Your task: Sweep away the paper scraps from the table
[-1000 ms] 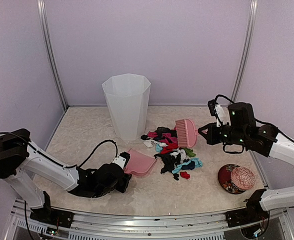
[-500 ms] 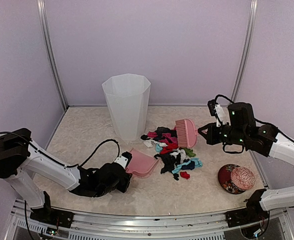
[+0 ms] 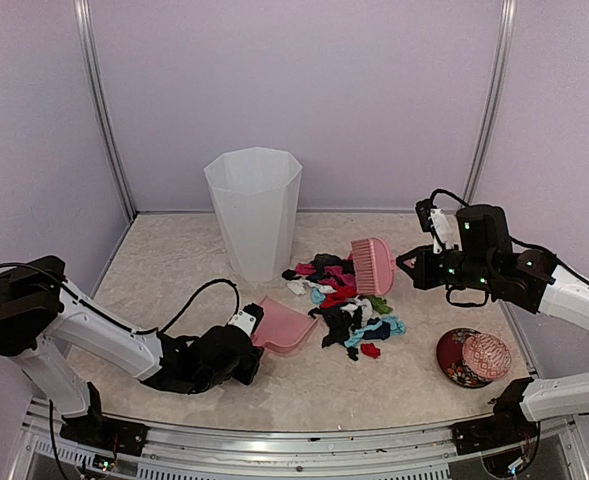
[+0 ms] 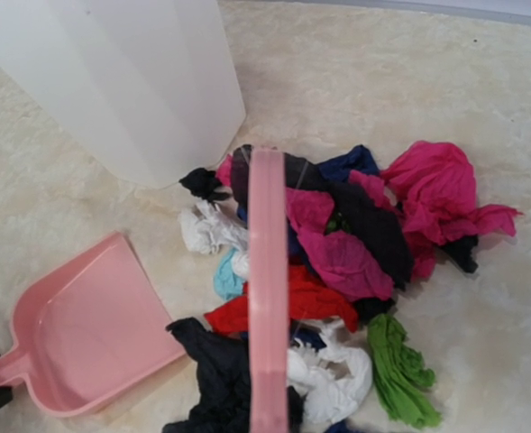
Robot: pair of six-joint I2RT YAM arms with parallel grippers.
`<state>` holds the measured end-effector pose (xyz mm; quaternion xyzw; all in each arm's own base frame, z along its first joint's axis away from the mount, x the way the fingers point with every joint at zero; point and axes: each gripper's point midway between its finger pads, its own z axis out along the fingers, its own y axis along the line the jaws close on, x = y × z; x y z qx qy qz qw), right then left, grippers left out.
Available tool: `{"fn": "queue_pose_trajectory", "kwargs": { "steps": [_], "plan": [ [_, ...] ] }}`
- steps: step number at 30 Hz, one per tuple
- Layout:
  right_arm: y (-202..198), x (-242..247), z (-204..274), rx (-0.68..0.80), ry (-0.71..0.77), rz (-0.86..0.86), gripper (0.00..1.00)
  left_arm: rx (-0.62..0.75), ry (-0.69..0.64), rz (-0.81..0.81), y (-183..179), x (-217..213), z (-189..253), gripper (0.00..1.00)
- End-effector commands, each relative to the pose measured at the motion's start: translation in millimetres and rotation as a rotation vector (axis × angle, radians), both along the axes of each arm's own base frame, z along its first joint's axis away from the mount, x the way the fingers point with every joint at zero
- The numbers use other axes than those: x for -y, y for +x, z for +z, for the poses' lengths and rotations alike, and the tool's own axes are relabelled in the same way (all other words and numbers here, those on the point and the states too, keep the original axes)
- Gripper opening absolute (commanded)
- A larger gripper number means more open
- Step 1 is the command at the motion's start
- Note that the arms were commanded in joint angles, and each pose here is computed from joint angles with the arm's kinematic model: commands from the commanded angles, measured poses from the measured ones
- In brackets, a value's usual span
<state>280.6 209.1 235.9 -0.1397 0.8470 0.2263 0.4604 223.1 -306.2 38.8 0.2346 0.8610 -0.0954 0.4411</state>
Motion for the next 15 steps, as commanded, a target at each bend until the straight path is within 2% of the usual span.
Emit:
{"fn": "queue_pose_trajectory", "kwargs": {
  "steps": [1, 7, 8, 15],
  "plan": [
    [5.9, 2.9, 13.3, 0.031, 0.016, -0.018, 0.00, -0.002, 0.009, -0.013, 2.3, 3.2, -0.8, 0.30],
    [15.3, 13.1, 19.3, 0.069, -0.041, -0.072, 0.00, -0.016, 0.011, -0.031, 0.5, 3.9, -3.1, 0.02],
    [18.9, 15.4, 23.9, 0.087, -0.055, -0.086, 0.00, -0.016, 0.008, -0.031, 0.6, 3.7, -1.7, 0.00],
    [58.2, 46.9, 52.4, 0.243, -0.290, -0.270, 0.00, -0.030, 0.005, -0.053, -4.3, 2.4, 7.7, 0.00]
  ]
}}
